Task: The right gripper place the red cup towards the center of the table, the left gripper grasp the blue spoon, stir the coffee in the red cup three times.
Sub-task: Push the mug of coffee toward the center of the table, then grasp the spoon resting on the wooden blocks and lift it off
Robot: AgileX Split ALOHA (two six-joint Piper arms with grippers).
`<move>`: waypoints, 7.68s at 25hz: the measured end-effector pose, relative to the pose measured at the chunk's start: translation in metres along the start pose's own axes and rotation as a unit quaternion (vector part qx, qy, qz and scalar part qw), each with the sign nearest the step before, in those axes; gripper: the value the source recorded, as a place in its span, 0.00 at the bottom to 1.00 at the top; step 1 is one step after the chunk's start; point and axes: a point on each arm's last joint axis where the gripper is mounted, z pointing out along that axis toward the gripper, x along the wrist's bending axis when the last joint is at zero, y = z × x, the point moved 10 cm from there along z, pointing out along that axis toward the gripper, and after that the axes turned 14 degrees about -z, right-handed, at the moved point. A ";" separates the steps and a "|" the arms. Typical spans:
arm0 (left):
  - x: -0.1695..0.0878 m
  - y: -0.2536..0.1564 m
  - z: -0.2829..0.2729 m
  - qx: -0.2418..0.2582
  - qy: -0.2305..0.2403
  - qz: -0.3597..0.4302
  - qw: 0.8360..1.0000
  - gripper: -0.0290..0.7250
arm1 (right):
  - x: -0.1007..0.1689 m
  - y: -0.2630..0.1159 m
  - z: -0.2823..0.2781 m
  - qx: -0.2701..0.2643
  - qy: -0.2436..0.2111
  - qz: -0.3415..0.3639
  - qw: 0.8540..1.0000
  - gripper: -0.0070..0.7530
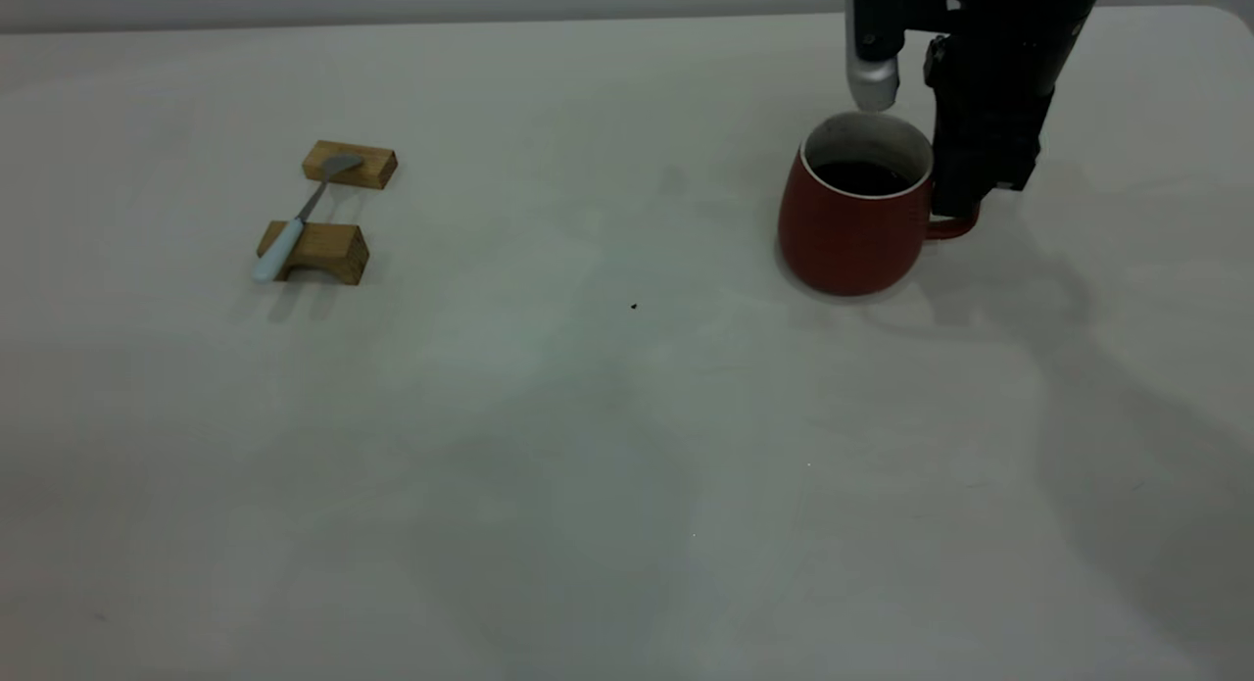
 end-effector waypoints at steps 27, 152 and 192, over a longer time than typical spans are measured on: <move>0.000 0.000 0.000 0.000 0.000 0.000 1.000 0.77 | 0.026 0.143 0.008 -0.021 -0.021 -0.025 0.999 0.25; -0.050 0.060 0.223 0.201 0.040 -0.014 0.979 0.86 | 0.337 -0.003 -0.330 -0.224 -0.323 0.508 0.766 0.32; -0.081 -0.013 0.439 0.348 0.073 0.027 0.934 0.25 | 0.337 -0.003 -0.330 -0.225 -0.323 0.508 0.766 0.32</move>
